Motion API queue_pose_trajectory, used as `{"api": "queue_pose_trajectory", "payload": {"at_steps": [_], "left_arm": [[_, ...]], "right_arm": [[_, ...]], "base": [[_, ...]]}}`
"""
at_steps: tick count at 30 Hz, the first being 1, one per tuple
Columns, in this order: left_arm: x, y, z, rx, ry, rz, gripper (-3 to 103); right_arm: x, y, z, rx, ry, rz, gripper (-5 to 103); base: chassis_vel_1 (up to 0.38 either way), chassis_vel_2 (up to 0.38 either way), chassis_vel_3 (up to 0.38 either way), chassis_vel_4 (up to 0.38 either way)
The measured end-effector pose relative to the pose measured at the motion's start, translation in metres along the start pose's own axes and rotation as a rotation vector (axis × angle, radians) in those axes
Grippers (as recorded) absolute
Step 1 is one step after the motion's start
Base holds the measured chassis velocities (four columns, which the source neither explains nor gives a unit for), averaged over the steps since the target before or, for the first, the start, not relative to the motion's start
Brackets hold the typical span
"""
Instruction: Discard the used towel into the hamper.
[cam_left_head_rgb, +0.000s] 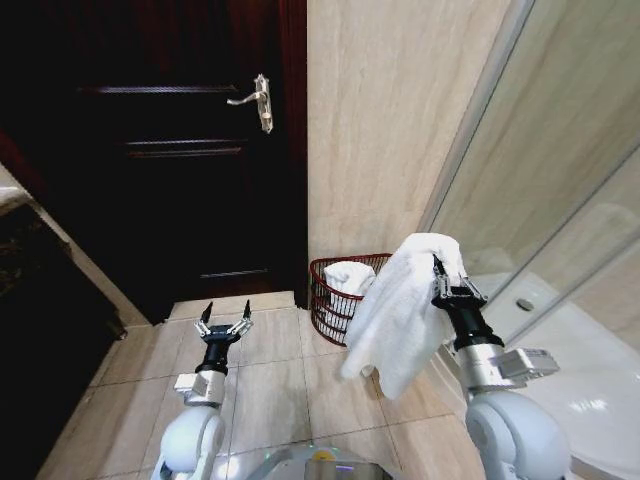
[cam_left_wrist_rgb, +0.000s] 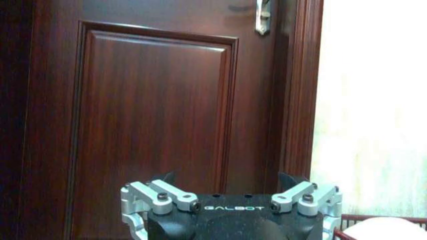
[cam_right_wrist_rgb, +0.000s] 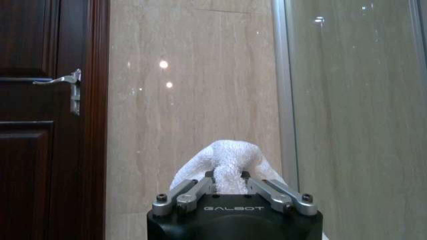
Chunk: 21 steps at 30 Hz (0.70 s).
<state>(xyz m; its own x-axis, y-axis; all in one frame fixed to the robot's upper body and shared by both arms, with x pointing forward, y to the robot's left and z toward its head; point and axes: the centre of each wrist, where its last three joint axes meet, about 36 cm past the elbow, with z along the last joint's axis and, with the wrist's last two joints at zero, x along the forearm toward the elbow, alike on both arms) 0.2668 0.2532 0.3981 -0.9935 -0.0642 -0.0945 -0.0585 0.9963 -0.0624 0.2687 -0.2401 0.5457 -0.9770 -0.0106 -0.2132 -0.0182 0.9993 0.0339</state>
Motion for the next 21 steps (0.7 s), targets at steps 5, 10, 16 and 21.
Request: {"api": "queue_pose_trajectory", "payload": {"at_steps": [5, 10, 16, 21], "left_arm": [[-0.0014, -0.0006, -0.0045, 0.000, -0.005, 0.002, 100], [-0.0024, -0.0010, -0.0067, -0.002, -0.006, 0.002, 100], [-0.0026, -0.0007, -0.0069, -0.004, -0.004, 0.000, 100], [-0.0042, -0.0005, -0.0062, -0.004, -0.005, -0.003, 100]], "right_arm": [[-0.0002, -0.0005, -0.0002, 0.004, 0.000, -0.002, 12], [0.0000, -0.0005, -0.0001, 0.002, 0.000, -0.002, 12], [0.0008, 0.0009, 0.0007, -0.007, 0.004, 0.001, 12], [0.0008, 0.0018, 0.0010, -0.011, 0.004, 0.000, 12]], "base": [[0.000, 0.000, 0.000, 0.000], [0.000, 0.000, 0.000, 0.000], [0.000, 0.000, 0.000, 0.000], [0.000, 0.000, 0.000, 0.000]]}}
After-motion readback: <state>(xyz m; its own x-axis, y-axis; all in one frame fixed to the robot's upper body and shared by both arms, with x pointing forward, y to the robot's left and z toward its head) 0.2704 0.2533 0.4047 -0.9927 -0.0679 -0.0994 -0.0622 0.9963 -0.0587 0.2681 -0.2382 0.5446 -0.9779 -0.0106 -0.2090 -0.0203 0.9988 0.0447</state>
